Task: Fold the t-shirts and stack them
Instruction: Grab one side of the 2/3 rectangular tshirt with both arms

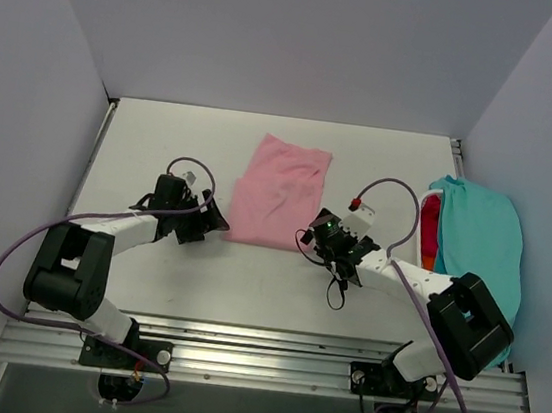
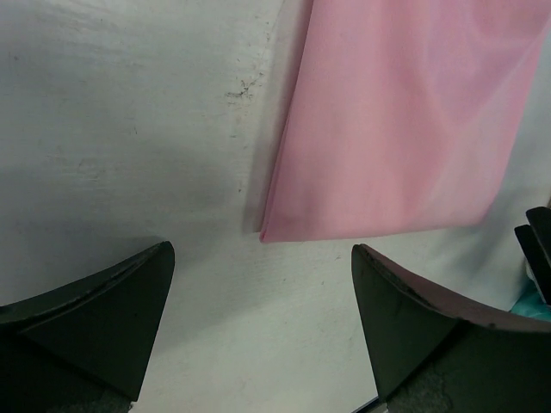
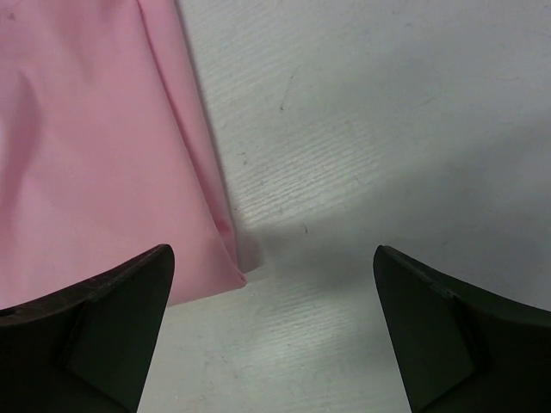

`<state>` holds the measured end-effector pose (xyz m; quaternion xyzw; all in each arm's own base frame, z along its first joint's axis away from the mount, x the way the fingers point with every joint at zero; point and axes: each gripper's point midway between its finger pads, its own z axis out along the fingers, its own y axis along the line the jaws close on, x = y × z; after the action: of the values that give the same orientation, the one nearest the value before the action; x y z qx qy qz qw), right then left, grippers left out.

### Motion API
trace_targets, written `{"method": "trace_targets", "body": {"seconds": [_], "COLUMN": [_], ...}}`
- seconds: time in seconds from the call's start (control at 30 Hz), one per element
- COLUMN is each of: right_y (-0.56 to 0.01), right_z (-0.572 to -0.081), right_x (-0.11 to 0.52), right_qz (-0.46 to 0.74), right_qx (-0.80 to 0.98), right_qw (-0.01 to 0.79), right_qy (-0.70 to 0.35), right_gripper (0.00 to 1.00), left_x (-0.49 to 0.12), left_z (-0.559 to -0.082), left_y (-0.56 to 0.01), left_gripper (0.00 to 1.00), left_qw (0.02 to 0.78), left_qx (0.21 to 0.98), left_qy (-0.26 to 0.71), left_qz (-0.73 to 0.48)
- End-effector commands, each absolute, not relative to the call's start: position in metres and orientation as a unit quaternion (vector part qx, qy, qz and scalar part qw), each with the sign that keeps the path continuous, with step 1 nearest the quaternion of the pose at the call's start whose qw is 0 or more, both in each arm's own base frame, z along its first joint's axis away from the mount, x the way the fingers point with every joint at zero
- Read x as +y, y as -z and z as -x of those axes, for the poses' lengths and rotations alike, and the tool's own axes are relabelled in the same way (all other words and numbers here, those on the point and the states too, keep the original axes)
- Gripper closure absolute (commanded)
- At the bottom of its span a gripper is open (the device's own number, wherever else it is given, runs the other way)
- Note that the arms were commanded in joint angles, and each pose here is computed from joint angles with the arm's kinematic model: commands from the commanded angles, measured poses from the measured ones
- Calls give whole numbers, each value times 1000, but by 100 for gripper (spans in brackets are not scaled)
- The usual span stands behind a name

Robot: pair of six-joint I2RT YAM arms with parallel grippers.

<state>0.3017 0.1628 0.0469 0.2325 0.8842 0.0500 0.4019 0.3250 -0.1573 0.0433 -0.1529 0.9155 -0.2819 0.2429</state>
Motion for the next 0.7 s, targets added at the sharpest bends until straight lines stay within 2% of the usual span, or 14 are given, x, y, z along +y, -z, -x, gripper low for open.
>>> {"method": "trace_targets", "body": {"seconds": [0.0, 0.17, 0.3, 0.4, 0.43, 0.5, 0.53, 0.67], "right_y": [-51, -33, -22, -17, -15, -14, -12, -12], "right_z": [-316, -327, -331, -330, -330, -329, -328, -326], "right_x": [173, 186, 197, 201, 201, 202, 201, 199], "right_qz": [-250, -245, -239, -235, -236, -234, -234, -235], "right_qx": [868, 876, 881, 883, 883, 884, 885, 885], "right_qw": [422, 410, 401, 398, 397, 396, 394, 394], "right_qy": [-73, -72, -78, -82, -83, -84, -82, -82], "right_gripper": [5, 6, 11, 24, 36, 50, 63, 85], "left_x": [-162, -171, -177, -181, -181, -183, -185, -189], "left_z": [-346, -345, -346, -349, -350, -350, -351, -351], "left_y": [-67, -47, -34, -30, -28, -27, -26, -22], "left_gripper": [6, 6, 6, 6, 6, 6, 6, 6], "left_qw": [310, 293, 278, 274, 273, 272, 272, 267], "left_qx": [887, 890, 892, 890, 891, 891, 890, 891], "left_qy": [306, 314, 321, 327, 326, 327, 329, 332], "left_qz": [153, 156, 158, 159, 160, 159, 159, 157]}}
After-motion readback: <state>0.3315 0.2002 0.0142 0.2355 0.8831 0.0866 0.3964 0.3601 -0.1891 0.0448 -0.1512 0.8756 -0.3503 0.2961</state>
